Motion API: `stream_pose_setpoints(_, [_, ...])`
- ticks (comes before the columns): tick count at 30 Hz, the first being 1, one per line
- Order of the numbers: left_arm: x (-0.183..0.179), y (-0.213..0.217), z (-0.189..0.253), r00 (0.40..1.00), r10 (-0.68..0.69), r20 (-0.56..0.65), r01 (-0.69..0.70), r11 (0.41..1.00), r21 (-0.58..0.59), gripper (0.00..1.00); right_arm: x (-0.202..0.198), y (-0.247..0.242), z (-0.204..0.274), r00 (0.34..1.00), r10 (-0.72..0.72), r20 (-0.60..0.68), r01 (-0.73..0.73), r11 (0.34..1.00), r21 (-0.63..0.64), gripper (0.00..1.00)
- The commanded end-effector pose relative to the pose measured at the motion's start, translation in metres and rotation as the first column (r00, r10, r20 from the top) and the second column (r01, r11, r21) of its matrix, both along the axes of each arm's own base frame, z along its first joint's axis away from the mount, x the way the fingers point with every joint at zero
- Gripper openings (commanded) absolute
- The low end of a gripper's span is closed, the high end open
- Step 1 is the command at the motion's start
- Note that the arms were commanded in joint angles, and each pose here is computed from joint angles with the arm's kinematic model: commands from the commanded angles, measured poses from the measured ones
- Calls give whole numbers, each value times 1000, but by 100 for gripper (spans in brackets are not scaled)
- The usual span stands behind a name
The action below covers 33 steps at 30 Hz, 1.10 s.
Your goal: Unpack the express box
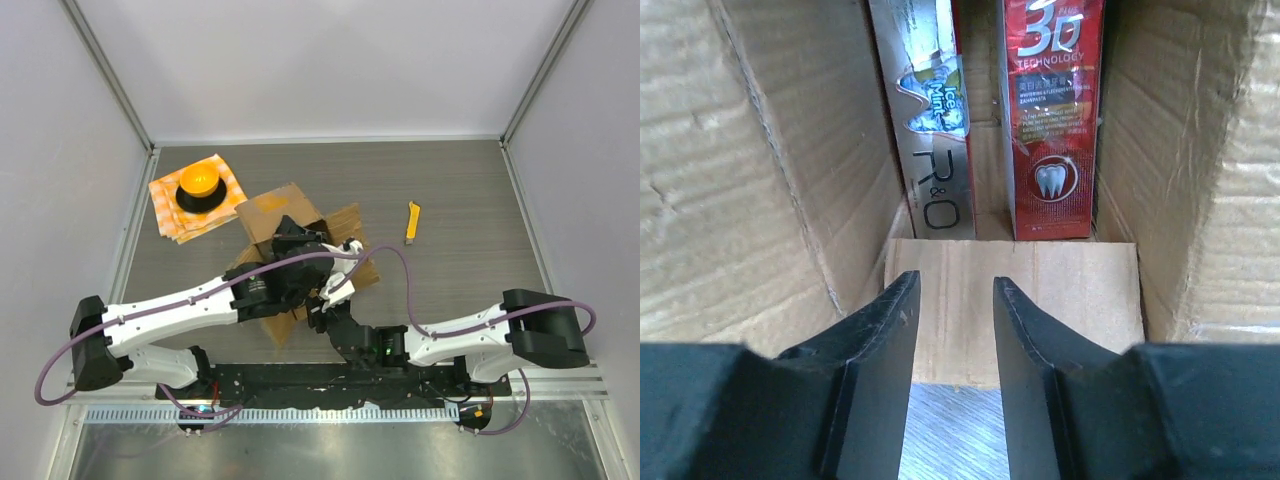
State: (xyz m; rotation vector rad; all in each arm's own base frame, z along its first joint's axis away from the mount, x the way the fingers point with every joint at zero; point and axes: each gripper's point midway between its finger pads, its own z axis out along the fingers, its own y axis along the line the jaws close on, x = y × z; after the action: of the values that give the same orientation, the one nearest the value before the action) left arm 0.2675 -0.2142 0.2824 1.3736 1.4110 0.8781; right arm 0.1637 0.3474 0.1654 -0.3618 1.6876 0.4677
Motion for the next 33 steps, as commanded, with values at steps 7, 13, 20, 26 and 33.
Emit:
stream_pose_setpoints(7, [-13, -1, 1, 996, 20, -91, -32, 990, -140, 0, 9, -27, 4, 994, -113, -3, 111, 975, 192, 43])
stream_pose_setpoints(13, [-29, -12, 25, 975, -39, -220, -42, 934, -354, 0, 9, -55, 1, 992, -119, -43, 127, 953, 276, 47])
stream_pose_setpoints(20, [-39, -13, 19, 956, -64, -285, -57, 916, -397, 0, 1, -37, 21, 999, -47, 0, 46, 969, 244, 48])
stream_pose_setpoints(26, [-19, -3, 19, 990, 38, -138, -80, 947, -311, 0, -8, -13, 48, 997, -22, 73, 6, 977, 212, 52])
stream_pose_setpoints(33, [11, 6, 74, 948, 110, 300, -47, 976, -210, 0, 19, -18, 55, 996, -47, 80, 25, 966, 257, 59])
